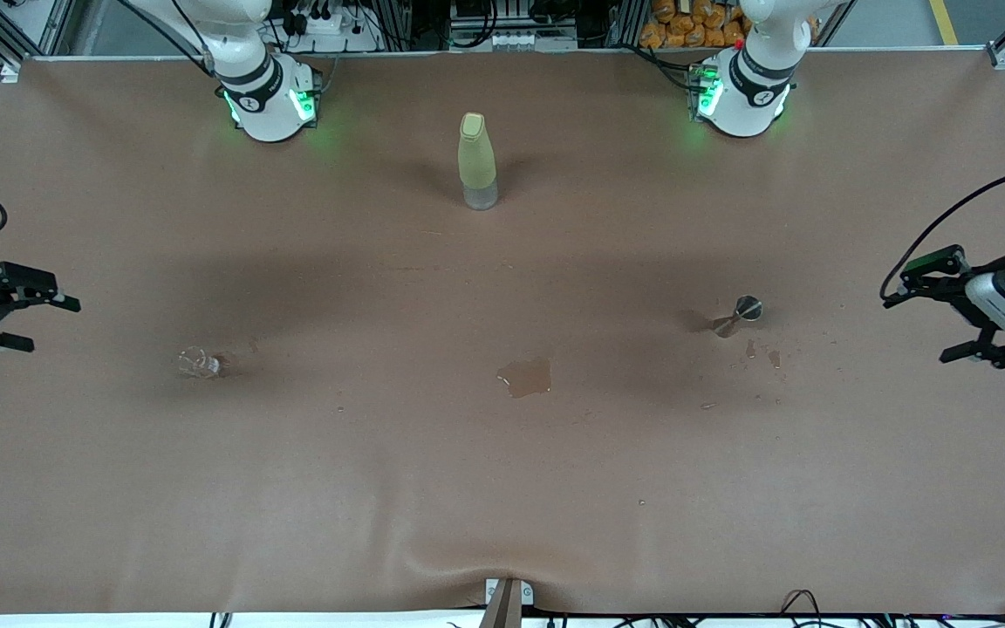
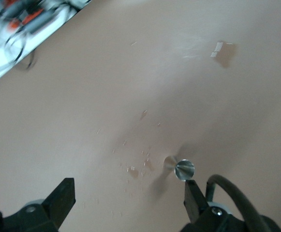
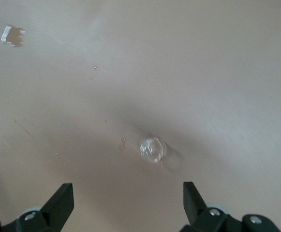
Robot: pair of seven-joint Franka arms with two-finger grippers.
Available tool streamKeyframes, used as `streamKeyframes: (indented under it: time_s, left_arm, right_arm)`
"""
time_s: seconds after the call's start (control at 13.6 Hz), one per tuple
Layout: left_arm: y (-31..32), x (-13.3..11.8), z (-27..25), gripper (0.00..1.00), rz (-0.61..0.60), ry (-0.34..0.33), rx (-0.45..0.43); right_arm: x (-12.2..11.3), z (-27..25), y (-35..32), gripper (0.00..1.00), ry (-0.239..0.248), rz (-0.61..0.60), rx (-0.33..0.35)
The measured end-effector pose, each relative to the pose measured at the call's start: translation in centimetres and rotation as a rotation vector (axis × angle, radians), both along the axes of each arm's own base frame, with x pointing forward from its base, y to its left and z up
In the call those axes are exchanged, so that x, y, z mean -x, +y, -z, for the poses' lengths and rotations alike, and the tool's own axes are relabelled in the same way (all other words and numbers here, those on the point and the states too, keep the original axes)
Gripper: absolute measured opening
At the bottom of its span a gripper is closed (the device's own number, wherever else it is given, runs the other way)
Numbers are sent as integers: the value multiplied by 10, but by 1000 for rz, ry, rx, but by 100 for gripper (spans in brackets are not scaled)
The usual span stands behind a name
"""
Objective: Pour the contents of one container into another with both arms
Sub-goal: 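Lower the right gripper to the beaker while the left gripper lowers to the jigger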
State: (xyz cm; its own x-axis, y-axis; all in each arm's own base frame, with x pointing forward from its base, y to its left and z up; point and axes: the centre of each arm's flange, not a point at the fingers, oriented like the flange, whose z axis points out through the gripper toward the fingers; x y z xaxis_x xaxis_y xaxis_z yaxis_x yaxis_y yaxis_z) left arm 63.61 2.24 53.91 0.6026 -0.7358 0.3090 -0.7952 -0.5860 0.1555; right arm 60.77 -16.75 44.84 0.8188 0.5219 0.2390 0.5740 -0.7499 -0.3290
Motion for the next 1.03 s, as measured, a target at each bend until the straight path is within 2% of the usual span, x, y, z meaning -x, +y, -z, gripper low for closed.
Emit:
streamKeyframes:
  time_s: [0.15, 0.29, 0.44, 0.52, 0.66, 0.81, 0.88, 1.03]
  left_arm:
    - [12, -5, 13, 100, 171, -68, 79]
    - [23, -12, 34, 100, 338, -148, 164]
    - [32, -19, 64, 100, 485, -219, 244]
    - [34, -20, 79, 100, 546, -236, 284]
    - [37, -17, 114, 100, 604, -199, 397]
    - [45, -11, 161, 100, 592, -125, 560]
    - [51, -8, 188, 100, 588, -99, 628]
    - [60, -4, 235, 100, 622, -109, 719]
  right_arm:
    - [8, 39, -20, 100, -71, -76, -107]
    - [15, 89, -44, 100, -182, -173, -220]
    - [25, 151, -67, 100, -317, -271, -336]
    - [32, 179, -76, 100, -358, -308, -380]
    - [49, 216, -90, 100, -404, -335, -479]
    - [62, 246, -100, 100, -506, -347, -568]
    - [66, 259, -104, 100, -545, -353, -585]
    - [72, 282, -106, 100, -598, -376, -604]
